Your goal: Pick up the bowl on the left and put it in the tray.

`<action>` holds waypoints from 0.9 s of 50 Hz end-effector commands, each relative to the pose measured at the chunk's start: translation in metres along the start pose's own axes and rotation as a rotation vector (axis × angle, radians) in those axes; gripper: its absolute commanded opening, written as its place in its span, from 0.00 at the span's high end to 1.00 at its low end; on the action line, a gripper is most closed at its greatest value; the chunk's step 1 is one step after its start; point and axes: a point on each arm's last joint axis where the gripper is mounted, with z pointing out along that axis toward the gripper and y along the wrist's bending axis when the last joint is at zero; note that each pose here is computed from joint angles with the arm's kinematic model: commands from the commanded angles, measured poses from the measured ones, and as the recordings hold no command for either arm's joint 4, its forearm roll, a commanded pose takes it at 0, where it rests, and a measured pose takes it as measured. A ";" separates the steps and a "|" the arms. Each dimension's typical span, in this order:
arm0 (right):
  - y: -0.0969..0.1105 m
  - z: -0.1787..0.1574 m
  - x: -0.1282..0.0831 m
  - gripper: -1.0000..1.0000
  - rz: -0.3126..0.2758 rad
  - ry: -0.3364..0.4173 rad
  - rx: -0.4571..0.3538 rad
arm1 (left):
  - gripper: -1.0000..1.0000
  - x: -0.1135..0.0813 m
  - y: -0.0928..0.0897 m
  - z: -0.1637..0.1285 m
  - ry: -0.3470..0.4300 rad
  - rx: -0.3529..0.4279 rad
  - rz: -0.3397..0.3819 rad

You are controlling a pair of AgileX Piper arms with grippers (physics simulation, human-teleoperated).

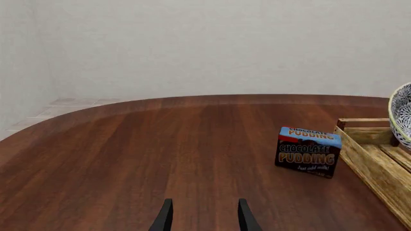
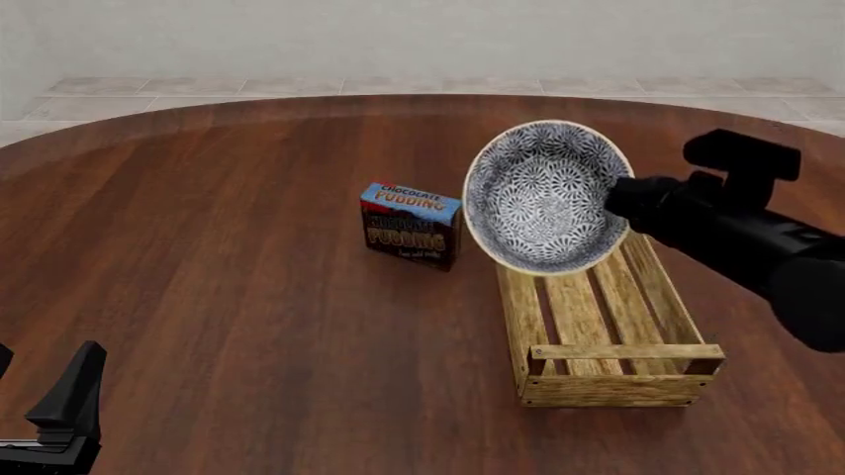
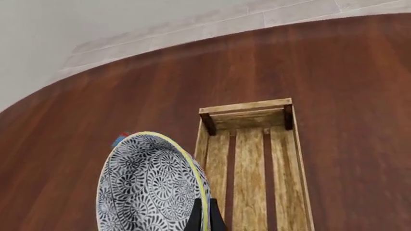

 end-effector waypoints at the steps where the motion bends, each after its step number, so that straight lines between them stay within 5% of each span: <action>1: -0.011 0.011 0.004 1.00 0.092 0.004 0.038 | 0.00 0.000 0.000 0.000 0.000 0.000 0.000; 27: -0.039 0.032 0.031 1.00 0.231 0.042 0.123 | 0.00 0.000 0.000 0.000 0.000 0.000 0.000; 45: -0.048 0.038 0.043 1.00 0.275 0.048 0.145 | 0.00 0.000 0.000 0.000 0.000 0.000 0.000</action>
